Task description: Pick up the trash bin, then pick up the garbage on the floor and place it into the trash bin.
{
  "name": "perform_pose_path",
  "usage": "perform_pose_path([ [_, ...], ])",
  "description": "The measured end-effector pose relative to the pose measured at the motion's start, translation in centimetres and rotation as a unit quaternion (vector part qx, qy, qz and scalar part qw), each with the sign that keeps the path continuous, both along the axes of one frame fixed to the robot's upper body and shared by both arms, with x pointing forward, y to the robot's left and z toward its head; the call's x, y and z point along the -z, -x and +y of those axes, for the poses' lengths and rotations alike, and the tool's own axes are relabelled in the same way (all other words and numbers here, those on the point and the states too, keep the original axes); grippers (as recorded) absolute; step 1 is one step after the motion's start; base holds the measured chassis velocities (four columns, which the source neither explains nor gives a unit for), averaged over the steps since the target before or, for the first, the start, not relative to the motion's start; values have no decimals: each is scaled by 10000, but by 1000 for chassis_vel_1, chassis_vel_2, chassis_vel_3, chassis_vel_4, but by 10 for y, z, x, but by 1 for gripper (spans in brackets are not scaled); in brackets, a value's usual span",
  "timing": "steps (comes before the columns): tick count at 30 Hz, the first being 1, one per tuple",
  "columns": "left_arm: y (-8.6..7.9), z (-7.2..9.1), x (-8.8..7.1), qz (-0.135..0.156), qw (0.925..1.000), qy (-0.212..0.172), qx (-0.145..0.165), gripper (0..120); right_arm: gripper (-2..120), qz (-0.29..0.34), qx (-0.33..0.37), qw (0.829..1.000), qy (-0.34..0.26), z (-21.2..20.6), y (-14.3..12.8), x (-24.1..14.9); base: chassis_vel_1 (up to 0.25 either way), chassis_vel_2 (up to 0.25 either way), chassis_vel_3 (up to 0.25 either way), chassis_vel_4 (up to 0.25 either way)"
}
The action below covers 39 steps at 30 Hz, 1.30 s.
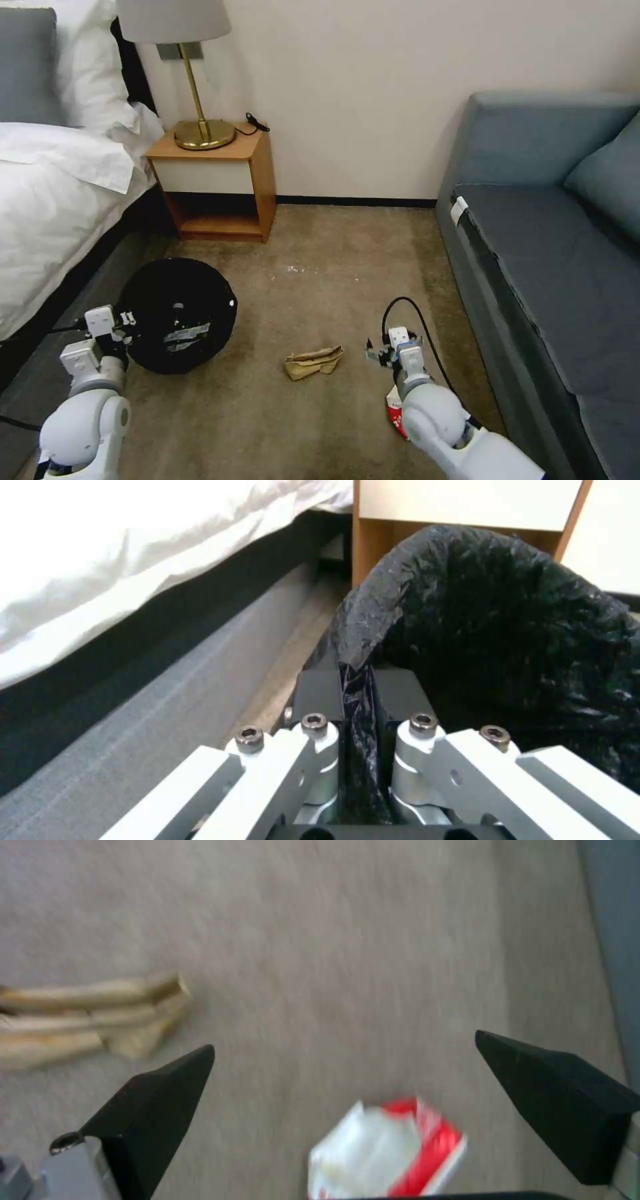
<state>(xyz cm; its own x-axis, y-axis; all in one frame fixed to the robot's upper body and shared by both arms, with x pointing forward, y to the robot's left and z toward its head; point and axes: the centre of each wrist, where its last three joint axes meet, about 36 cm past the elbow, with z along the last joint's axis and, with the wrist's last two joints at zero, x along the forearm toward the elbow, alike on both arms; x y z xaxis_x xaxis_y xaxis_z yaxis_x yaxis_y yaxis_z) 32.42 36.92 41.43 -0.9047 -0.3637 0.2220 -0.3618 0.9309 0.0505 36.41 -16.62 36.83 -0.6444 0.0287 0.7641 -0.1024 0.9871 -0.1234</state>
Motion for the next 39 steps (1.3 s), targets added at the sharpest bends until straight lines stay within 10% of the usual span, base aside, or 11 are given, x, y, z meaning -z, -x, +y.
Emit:
perform_pose_path([
  [19, 0, -1, 6, -47, 10000, 45, 37, 6, 98, 942, 1001, 9905, -57, -17, -7, 81, 0, 0, 0, 0],
  [39, 1, 2, 3, -29, 9999, -38, 102, 6, 26, 971, 915, 9910, -70, -43, -7, 123, 0, 0, 0, 0],
])
